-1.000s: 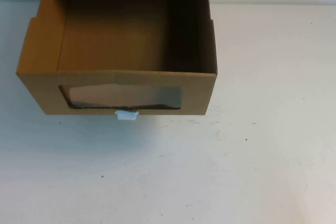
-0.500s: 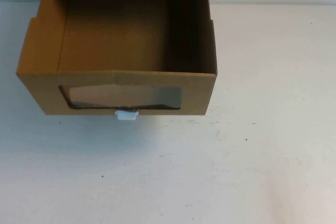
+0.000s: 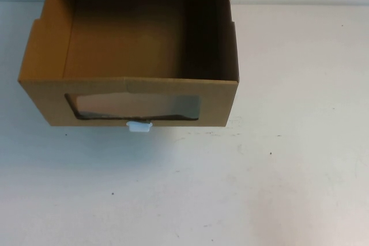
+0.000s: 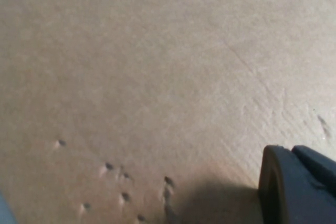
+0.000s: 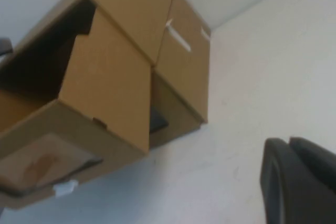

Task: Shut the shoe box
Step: Close the shoe box with your right arm

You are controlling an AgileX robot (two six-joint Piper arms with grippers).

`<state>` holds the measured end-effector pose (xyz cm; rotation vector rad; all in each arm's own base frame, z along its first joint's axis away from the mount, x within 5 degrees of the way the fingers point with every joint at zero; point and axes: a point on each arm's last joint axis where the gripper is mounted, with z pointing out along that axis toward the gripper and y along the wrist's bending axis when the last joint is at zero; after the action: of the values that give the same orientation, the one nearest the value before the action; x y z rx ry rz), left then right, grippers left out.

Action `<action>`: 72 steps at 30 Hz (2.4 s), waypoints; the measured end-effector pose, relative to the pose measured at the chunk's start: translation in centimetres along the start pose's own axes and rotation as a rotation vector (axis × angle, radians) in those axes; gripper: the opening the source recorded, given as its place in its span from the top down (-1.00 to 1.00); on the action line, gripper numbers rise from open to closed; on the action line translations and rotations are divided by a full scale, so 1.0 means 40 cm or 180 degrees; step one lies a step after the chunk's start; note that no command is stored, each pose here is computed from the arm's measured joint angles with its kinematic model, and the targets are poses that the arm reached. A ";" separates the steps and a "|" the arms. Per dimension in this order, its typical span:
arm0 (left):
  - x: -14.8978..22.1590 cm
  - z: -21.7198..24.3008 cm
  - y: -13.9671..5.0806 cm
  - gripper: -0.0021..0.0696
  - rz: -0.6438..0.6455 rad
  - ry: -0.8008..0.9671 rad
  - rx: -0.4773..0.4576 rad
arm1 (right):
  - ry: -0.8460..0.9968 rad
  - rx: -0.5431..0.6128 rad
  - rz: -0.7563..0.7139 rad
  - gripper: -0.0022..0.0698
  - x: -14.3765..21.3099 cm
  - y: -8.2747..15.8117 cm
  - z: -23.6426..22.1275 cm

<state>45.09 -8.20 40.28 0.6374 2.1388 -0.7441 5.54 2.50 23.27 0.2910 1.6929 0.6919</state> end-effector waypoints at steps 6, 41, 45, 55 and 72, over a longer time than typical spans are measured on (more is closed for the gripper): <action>-0.001 0.000 -0.003 0.96 -0.0012 -0.0007 0.0039 | 0.1243 0.0056 -0.0356 0.97 -0.103 0.095 0.069; -0.004 0.000 -0.009 0.96 -0.0044 -0.0049 0.0123 | 0.2158 -0.1326 -0.1643 0.97 -0.015 0.554 0.553; -0.004 0.000 -0.009 0.96 -0.0044 -0.0049 0.0123 | 0.2169 -0.1316 -0.1669 0.97 0.002 0.569 0.595; -0.003 0.000 -0.009 0.96 -0.0044 -0.0048 0.0124 | 0.2091 -0.1333 -0.1753 0.97 0.016 0.590 0.640; -0.003 0.000 -0.009 0.96 -0.0051 -0.0048 0.0124 | 0.1696 -0.1056 -0.1624 0.97 -0.068 0.546 0.742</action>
<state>44.94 -8.47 40.50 0.6338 2.1226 -0.7987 30.66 26.74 35.32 -0.5923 1.9968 0.6795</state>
